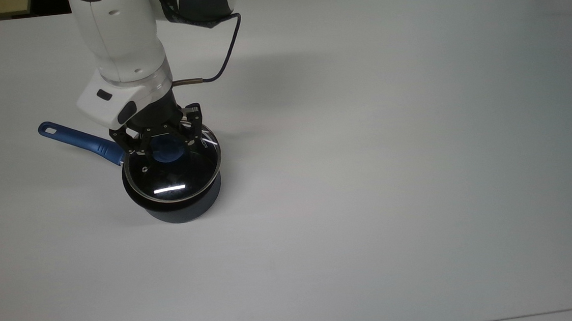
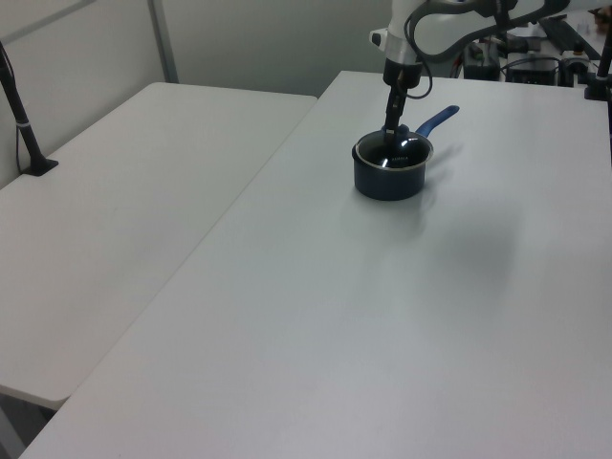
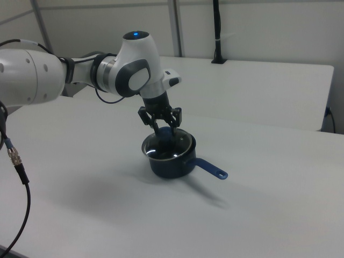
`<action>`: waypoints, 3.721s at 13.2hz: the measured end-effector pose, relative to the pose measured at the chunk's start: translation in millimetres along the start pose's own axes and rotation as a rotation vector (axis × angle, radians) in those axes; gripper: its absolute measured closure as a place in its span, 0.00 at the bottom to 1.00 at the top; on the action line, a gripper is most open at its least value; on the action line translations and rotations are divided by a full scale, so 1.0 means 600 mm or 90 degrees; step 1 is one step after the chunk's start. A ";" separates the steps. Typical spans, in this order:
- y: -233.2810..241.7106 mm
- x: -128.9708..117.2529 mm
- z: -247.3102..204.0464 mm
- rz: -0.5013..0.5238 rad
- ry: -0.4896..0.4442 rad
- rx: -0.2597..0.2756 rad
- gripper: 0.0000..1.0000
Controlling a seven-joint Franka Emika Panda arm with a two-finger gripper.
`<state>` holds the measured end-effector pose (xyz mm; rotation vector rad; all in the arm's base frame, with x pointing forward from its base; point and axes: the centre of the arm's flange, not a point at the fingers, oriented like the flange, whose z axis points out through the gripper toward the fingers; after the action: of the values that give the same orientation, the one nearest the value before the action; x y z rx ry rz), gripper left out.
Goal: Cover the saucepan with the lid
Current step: 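Shift the held lid to center it on the saucepan rim, then open the gripper and raise it away from the lid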
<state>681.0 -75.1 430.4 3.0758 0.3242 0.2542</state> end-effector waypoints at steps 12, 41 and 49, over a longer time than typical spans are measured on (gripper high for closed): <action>0.003 0.017 0.006 0.004 0.008 0.003 0.39; -0.026 -0.075 -0.282 0.143 -0.027 -0.014 0.00; -0.057 -0.118 -0.299 0.131 -0.080 0.005 0.00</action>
<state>576.0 -52.6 594.4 3.1141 0.0039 0.0649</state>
